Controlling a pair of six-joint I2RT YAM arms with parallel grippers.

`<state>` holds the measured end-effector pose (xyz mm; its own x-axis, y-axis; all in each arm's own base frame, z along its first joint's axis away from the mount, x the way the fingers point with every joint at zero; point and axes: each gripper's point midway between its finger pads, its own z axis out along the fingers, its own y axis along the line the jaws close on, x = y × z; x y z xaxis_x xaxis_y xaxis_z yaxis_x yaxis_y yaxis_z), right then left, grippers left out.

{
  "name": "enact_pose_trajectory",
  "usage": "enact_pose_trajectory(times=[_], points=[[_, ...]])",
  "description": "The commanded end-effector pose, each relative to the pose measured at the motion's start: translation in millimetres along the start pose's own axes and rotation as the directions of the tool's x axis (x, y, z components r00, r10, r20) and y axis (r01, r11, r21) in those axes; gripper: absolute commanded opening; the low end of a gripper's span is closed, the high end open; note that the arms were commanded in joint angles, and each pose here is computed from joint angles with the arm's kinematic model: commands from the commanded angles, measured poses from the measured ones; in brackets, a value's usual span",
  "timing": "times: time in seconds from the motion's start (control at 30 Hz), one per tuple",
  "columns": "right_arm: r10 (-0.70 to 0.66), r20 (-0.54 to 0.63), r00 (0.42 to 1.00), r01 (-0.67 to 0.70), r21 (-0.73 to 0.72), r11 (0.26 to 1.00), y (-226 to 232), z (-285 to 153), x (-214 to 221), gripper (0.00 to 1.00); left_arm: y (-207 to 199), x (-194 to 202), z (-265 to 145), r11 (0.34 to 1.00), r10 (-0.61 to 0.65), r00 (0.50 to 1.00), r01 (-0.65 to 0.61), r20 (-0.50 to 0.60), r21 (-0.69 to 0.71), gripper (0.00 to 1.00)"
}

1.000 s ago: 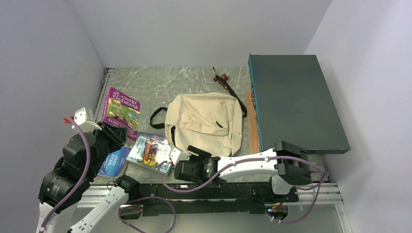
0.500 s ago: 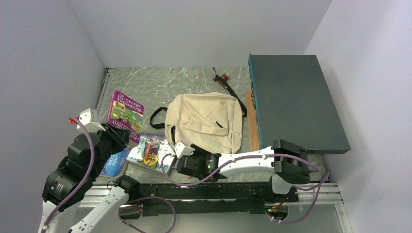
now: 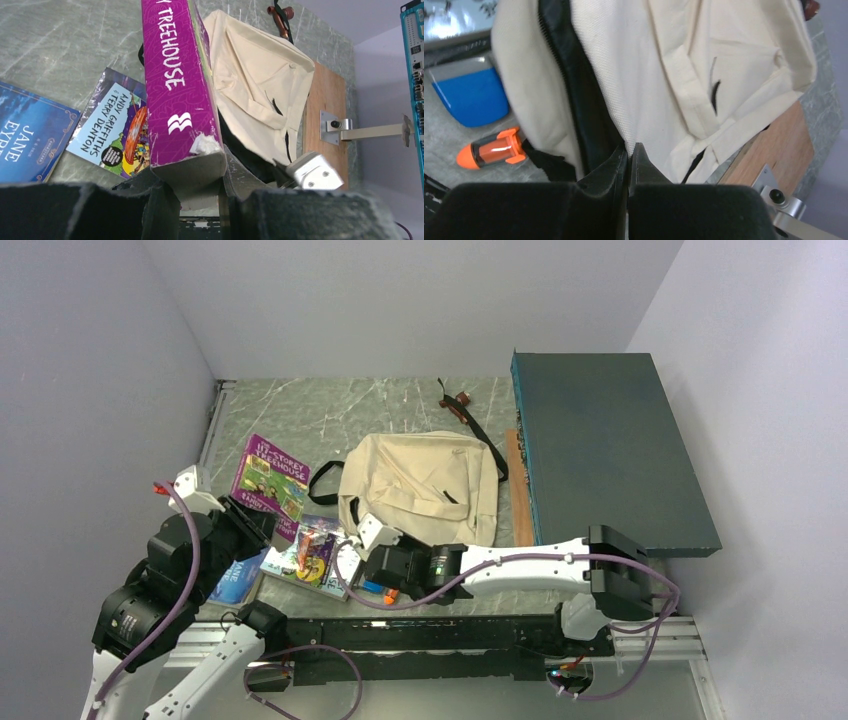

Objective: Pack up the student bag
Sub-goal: Place the book in the student bag.

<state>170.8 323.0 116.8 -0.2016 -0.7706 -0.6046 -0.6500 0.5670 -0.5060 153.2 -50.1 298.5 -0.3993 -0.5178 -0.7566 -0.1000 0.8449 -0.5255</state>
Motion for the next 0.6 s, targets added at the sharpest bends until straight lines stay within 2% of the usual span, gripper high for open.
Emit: enact_pose_trajectory(times=[0.0, 0.13, 0.2, 0.33, 0.57], points=[[0.22, 0.131, 0.967, -0.234, 0.098, 0.967, -53.7, -27.5, -53.5, 0.0, -16.4, -8.8, -11.5, 0.995, -0.079, 0.997, 0.079, 0.008, 0.069, 0.0], [0.452, 0.172, 0.875, -0.474, 0.117, 0.873, -89.4, -32.4, -77.5, 0.0, -21.1, 20.4, -13.7, 0.984, -0.15, 0.979, 0.161, -0.138, 0.075, 0.0], [0.512, 0.2, 0.835, -0.541, 0.134, 0.83, -104.4, -31.9, -87.2, 0.0, -27.3, 37.3, -13.6, 0.973, -0.191, 0.956, 0.215, -0.221, 0.088, 0.0], [0.579, 0.228, 0.783, -0.619, 0.189, 0.762, -131.7, -30.1, -98.4, 0.0, -46.0, 65.7, -10.1, 0.938, -0.239, 0.902, 0.31, -0.358, 0.155, 0.0], [0.635, 0.292, 0.715, -0.692, 0.163, 0.704, -155.6, -37.4, -128.2, 0.0, -73.8, 85.4, -1.1, 0.86, -0.304, 0.823, 0.454, -0.479, 0.234, 0.0]])
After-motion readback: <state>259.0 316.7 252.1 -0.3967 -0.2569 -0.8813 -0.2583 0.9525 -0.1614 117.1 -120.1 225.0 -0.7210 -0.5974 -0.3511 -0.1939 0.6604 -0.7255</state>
